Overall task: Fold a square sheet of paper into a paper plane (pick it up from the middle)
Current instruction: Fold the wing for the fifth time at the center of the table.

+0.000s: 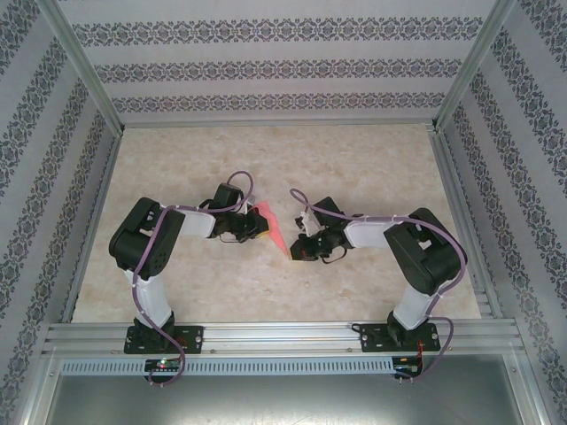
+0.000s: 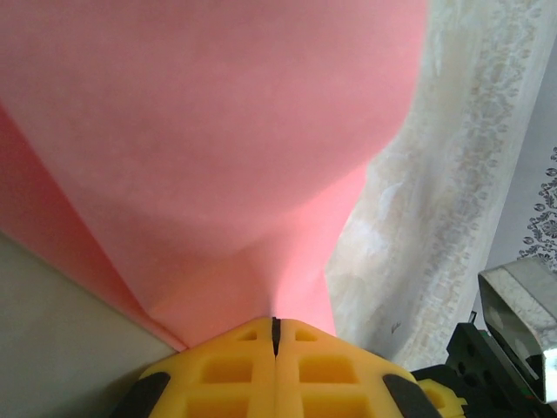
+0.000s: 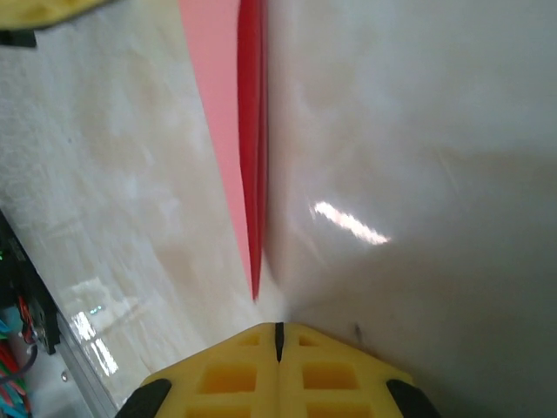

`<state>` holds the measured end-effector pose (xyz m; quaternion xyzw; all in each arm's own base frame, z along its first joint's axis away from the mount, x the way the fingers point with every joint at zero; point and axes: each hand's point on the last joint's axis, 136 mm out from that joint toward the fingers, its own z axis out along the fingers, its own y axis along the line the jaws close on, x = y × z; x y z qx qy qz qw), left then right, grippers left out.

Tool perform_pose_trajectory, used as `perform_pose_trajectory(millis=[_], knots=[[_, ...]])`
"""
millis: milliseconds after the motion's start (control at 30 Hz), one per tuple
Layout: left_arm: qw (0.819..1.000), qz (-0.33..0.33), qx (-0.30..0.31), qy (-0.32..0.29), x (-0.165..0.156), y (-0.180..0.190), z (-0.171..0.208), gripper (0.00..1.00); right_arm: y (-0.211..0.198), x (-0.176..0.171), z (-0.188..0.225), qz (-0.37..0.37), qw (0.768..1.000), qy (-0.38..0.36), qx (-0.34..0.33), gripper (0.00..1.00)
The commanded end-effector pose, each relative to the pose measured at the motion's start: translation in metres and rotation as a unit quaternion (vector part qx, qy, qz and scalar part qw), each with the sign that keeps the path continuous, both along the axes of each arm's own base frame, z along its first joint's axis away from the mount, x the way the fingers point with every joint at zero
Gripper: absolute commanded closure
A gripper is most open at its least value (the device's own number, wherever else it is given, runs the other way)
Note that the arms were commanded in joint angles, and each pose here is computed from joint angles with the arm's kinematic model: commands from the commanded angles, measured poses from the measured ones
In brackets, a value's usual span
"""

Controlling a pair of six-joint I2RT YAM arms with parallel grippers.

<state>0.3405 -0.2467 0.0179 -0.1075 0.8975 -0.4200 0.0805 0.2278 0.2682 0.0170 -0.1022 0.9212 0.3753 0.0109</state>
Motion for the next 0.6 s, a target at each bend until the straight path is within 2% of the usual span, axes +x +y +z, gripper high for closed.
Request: perform_pose_trajectory(millis=[0, 233, 367, 567], knots=[[0.994, 0.025, 0.085, 0.065, -0.021, 0.030, -0.048, 1.00, -0.008, -0.004, 0.008, 0.000, 1.000, 0.003, -0.019, 1.00], [0.995, 0.018, 0.074, 0.061, -0.019, 0.025, -0.045, 1.00, 0.035, 0.039, 0.043, -0.004, 0.997, -0.064, 0.031, 1.00], [0.996, 0.014, 0.065, 0.055, -0.016, 0.021, -0.040, 1.00, 0.048, 0.059, 0.036, -0.015, 0.997, -0.071, 0.024, 1.00], [0.998, 0.004, 0.049, 0.041, -0.008, 0.014, -0.029, 1.00, 0.045, 0.068, 0.014, -0.021, 0.998, -0.064, 0.003, 1.00]])
